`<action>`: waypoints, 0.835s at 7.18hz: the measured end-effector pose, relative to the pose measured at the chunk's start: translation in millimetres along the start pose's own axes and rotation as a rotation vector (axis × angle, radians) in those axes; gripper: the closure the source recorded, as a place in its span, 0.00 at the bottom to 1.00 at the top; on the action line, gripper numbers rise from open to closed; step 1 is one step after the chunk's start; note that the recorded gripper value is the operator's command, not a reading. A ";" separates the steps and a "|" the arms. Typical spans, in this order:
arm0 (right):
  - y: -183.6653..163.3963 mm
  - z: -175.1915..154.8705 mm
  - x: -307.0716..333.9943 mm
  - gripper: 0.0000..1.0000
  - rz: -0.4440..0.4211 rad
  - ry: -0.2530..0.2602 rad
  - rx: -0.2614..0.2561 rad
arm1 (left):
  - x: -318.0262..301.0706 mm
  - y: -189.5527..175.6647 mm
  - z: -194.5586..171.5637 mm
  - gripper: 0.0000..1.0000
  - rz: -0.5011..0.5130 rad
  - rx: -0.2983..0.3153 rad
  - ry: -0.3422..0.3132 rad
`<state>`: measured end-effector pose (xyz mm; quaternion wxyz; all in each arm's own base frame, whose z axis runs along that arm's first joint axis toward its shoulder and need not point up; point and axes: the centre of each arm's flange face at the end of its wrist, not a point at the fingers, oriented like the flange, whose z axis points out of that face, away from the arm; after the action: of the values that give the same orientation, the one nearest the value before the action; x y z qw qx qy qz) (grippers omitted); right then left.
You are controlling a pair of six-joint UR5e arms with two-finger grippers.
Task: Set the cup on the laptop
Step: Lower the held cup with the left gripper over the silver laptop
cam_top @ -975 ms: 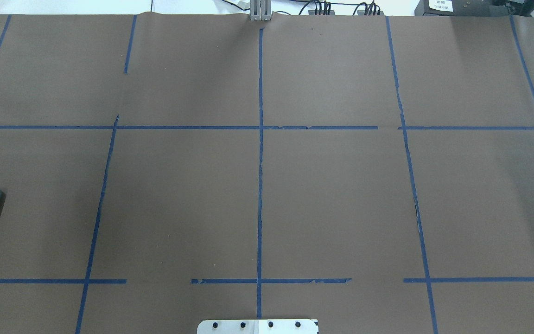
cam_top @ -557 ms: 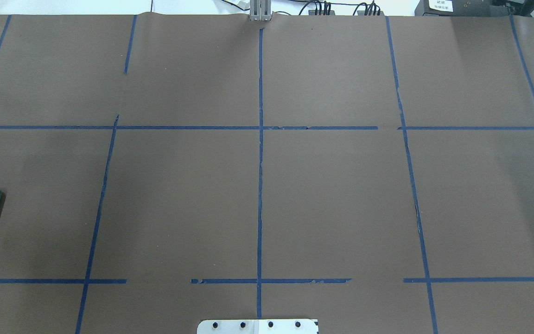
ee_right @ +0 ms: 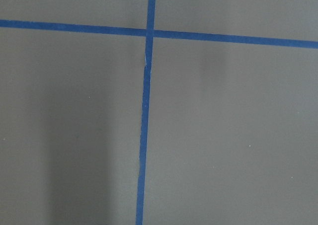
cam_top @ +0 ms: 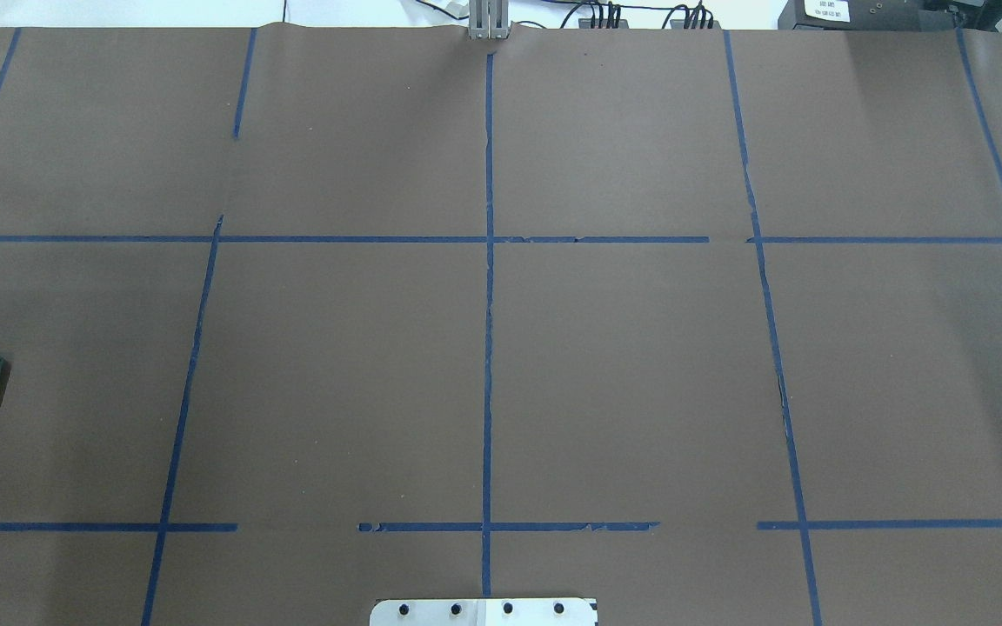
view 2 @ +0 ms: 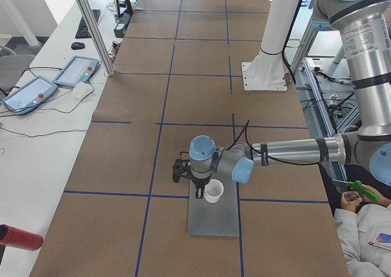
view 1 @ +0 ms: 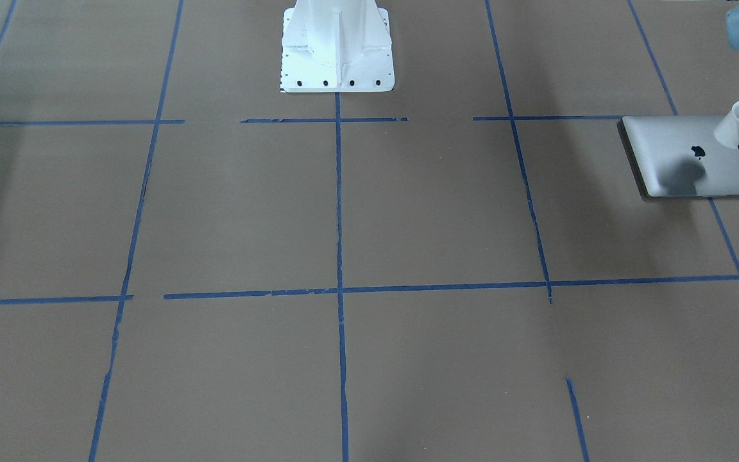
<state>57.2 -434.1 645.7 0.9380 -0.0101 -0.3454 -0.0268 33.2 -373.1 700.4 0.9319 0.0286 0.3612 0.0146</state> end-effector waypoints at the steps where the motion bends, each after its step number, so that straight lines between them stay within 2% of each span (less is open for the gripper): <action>1: 0.0 0.0 0.1 0.00 0.000 0.001 0.000 | -6.5 3.9 9.0 1.00 -0.023 0.013 0.007; 6: 0.0 0.0 0.0 0.00 0.000 0.000 0.000 | 7.3 11.2 33.0 1.00 -0.017 -0.046 0.056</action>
<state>57.3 -434.1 645.7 0.9381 -0.0101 -0.3452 -0.0268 60.7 -362.9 720.5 0.9219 0.0038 0.3870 0.0157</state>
